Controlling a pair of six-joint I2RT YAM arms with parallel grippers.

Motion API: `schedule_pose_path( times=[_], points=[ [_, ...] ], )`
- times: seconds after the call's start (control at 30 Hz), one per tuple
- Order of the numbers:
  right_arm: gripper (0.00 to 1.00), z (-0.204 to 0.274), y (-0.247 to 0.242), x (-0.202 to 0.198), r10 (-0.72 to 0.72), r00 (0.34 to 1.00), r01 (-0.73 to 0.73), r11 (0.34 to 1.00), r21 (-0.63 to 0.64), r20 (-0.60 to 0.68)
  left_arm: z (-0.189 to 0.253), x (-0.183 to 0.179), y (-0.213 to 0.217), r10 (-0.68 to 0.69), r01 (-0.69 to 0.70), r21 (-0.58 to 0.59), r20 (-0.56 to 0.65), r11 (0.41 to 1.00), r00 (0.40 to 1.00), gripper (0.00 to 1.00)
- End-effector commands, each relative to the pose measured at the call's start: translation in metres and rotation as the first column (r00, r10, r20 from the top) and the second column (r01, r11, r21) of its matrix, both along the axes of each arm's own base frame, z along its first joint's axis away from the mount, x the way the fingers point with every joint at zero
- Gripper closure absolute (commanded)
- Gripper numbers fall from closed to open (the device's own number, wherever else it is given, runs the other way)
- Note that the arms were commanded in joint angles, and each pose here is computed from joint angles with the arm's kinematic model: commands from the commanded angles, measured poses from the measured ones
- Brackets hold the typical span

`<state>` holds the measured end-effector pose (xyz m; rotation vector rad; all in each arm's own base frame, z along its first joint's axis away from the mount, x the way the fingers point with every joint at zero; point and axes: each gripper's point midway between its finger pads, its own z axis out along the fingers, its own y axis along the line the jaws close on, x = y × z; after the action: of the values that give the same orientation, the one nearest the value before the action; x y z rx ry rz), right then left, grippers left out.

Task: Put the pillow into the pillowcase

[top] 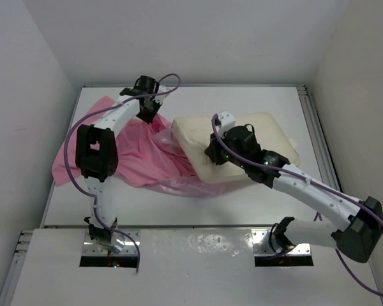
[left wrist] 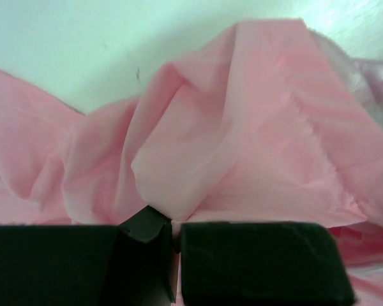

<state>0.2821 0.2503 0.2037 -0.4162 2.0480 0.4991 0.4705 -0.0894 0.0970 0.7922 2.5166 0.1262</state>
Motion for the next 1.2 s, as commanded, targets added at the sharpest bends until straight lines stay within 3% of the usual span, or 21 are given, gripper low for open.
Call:
schedule_pose_path(
  times=[0.0, 0.03, 0.07, 0.17, 0.37, 0.47, 0.6, 0.73, 0.83, 0.9, 1.0, 1.13, 1.17],
  points=[
    [0.81, -0.007, 0.043, -0.045, 0.278, 0.961, -0.277, 0.96, 0.028, -0.012, 0.011, 0.011, -0.02, -0.026, 0.027, -0.058, 0.02, 0.998, 0.999, 1.0],
    [0.67, -0.012, 0.046, -0.052, 0.316, 0.948, -0.316, 0.949, 0.003, -0.025, 0.014, 0.012, -0.021, -0.026, 0.027, -0.062, 0.024, 0.998, 0.999, 0.99],
    [0.24, -0.017, 0.052, -0.054, 0.345, 0.937, -0.346, 0.938, -0.017, -0.053, 0.013, 0.013, -0.02, -0.024, 0.025, -0.061, 0.021, 0.998, 0.999, 0.99],
    [0.03, -0.005, 0.059, -0.044, 0.335, 0.937, -0.342, 0.938, -0.061, -0.099, 0.011, 0.005, -0.025, -0.04, 0.04, -0.08, -0.001, 0.996, 0.999, 0.96],
    [0.01, 0.072, 0.062, 0.03, 0.287, 0.949, -0.294, 0.955, 0.036, 0.132, 0.008, -0.014, -0.021, -0.061, 0.059, -0.066, -0.023, 0.996, 0.998, 0.95],
    [0.01, 0.066, 0.059, 0.078, 0.298, 0.944, -0.294, 0.955, -0.052, 0.141, 0.004, -0.024, -0.019, -0.069, 0.067, -0.047, -0.04, 0.997, 0.997, 0.96],
    [0.01, 0.011, 0.056, 0.124, 0.303, 0.953, -0.297, 0.945, -0.14, 0.022, 0.005, -0.035, -0.019, -0.085, 0.082, -0.036, -0.065, 0.996, 0.994, 0.97],
    [0.02, -0.027, 0.086, 0.113, 0.424, 0.905, -0.425, 0.905, -0.032, -0.021, 0.004, -0.044, -0.014, -0.079, 0.076, -0.028, -0.097, 0.997, 0.992, 0.96],
    [0.02, -0.026, 0.119, 0.099, 0.445, 0.895, -0.447, 0.893, 0.054, 0.034, -0.003, -0.047, -0.007, -0.052, 0.049, -0.027, -0.125, 0.998, 0.991, 0.96],
    [0.02, -0.005, 0.142, 0.106, 0.394, 0.911, -0.409, 0.899, 0.156, 0.122, -0.004, -0.047, -0.003, -0.037, 0.034, -0.029, -0.127, 0.999, 0.991, 0.96],
    [0.02, -0.003, 0.163, 0.117, 0.306, 0.944, -0.33, 0.899, 0.286, 0.127, -0.005, -0.046, -0.003, -0.041, 0.037, -0.029, -0.129, 0.999, 0.991, 0.97],
    [0.08, -0.028, 0.171, 0.15, 0.161, 0.987, -0.157, 0.927, 0.34, 0.017, 0.0, -0.046, -0.002, -0.041, 0.035, -0.046, -0.128, 0.998, 0.991, 0.97],
    [0.1, -0.057, 0.163, 0.155, 0.119, 0.991, -0.094, 0.949, 0.3, -0.064, 0.002, -0.045, 0.001, -0.033, 0.028, -0.047, -0.126, 0.999, 0.991, 0.97]
  ],
)
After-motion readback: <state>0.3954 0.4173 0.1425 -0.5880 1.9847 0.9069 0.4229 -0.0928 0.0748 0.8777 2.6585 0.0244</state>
